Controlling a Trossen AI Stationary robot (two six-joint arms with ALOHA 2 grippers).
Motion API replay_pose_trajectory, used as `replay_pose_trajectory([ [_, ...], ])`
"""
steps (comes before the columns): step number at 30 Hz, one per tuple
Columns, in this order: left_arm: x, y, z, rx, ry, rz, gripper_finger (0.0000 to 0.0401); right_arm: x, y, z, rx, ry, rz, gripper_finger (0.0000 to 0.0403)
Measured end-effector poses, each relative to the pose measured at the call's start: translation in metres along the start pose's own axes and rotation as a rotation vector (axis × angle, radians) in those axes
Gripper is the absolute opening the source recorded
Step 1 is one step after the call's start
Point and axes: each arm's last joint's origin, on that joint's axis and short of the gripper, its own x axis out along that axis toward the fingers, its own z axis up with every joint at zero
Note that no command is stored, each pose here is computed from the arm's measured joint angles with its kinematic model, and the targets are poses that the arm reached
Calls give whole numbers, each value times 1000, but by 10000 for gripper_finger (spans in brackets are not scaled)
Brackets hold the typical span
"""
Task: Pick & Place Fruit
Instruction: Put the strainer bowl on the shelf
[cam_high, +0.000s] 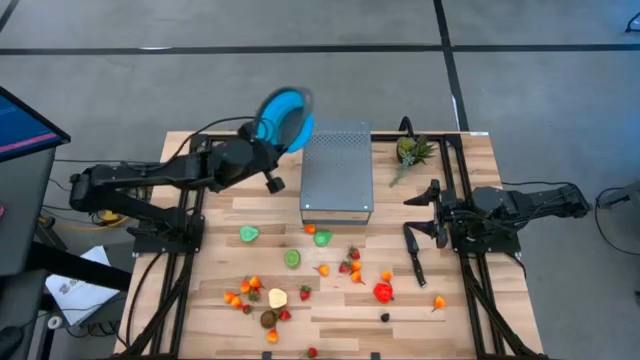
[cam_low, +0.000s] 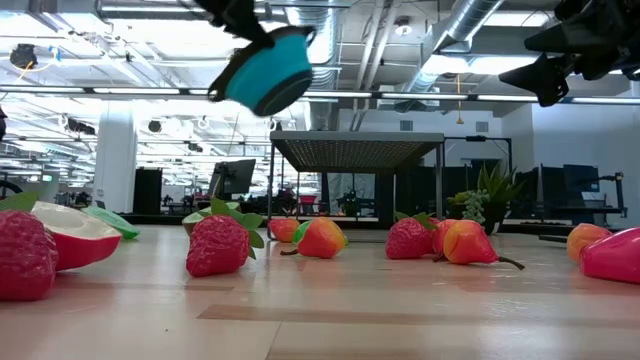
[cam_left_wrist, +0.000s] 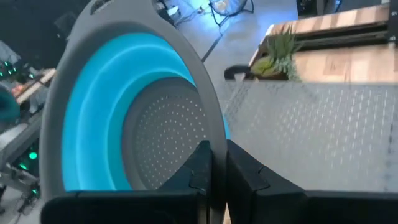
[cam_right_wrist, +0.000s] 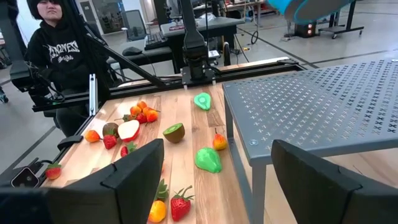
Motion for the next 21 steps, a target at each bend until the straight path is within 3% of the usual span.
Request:
replay_pose_trajectory([
  [10, 53, -35, 47, 197, 38, 51, 12, 0, 0, -2, 0, 20, -4, 292],
  [21, 81, -63, 56, 236, 52, -11, 12, -1, -2, -12, 58, 126, -26, 292],
])
